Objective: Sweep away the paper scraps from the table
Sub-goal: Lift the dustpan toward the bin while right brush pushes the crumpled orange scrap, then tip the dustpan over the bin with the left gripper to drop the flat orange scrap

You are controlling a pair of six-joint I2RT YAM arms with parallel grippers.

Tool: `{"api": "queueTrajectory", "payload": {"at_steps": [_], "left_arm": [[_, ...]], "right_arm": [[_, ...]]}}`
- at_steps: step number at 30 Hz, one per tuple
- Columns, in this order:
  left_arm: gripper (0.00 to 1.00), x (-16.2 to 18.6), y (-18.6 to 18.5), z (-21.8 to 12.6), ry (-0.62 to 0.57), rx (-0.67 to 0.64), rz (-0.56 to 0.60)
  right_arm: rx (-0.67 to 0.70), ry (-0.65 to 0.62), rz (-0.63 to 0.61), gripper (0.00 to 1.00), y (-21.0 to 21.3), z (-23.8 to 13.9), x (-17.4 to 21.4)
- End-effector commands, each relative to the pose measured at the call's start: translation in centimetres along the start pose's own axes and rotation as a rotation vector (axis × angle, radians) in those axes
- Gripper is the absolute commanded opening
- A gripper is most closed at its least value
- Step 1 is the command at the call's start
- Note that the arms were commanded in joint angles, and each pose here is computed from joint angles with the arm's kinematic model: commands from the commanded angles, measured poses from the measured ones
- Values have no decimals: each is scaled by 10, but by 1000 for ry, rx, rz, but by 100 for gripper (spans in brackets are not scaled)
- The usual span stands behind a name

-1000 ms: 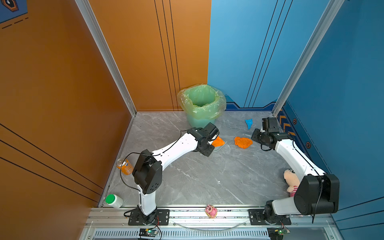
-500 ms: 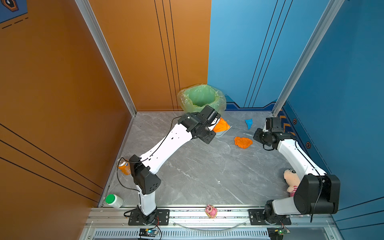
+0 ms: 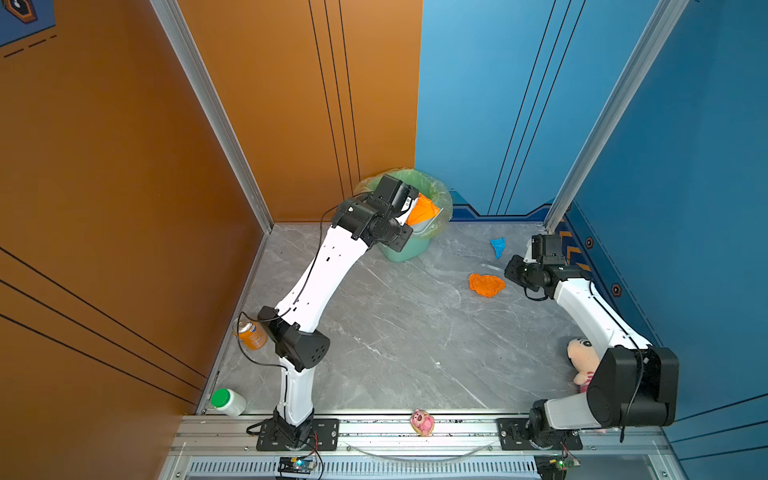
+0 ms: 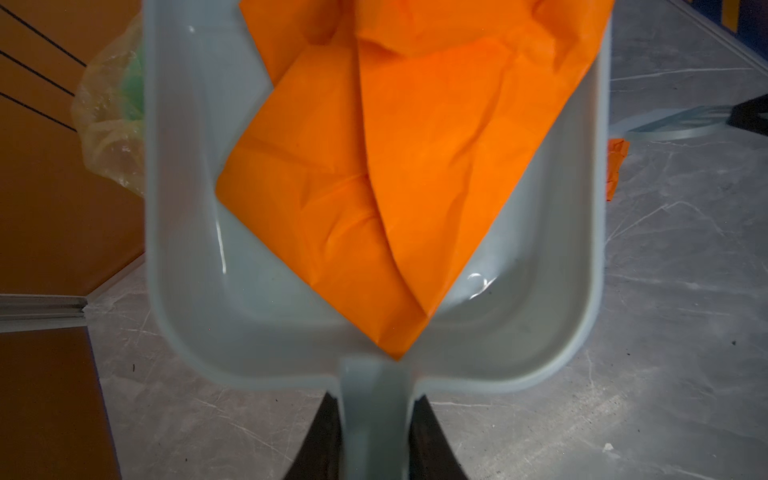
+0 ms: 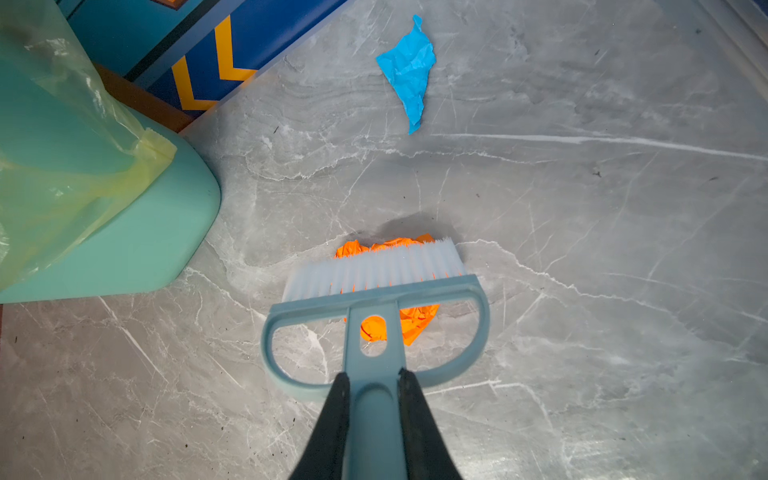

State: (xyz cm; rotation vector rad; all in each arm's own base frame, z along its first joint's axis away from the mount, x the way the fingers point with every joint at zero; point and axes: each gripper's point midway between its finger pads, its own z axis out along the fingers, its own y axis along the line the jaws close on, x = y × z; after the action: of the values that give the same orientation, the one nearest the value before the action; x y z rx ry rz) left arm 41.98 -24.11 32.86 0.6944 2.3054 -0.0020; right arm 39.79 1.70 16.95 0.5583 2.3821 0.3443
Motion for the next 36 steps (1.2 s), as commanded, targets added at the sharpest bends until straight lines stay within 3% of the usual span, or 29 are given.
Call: {"api": "queueTrajectory", "payload": {"at_steps": [1,5,11,24,36], "left_arm": [[0,0,24,7,23,-86,9],[0,-16,42,5,-31,-122,-32],[0,-32,63,11,-72,-192,-1],[0,-57,117,42,-92,-498,179],[0,-81,153,49,-104,-723,330]], "right_arm": [[-15,16,11,0,0,3,6],[-33,14,6,0,3,1,9],[-85,19,-23,0,17,-3,16],[-104,8,-74,0,32,-17,29],[-107,8,-107,0,42,-18,42]]}}
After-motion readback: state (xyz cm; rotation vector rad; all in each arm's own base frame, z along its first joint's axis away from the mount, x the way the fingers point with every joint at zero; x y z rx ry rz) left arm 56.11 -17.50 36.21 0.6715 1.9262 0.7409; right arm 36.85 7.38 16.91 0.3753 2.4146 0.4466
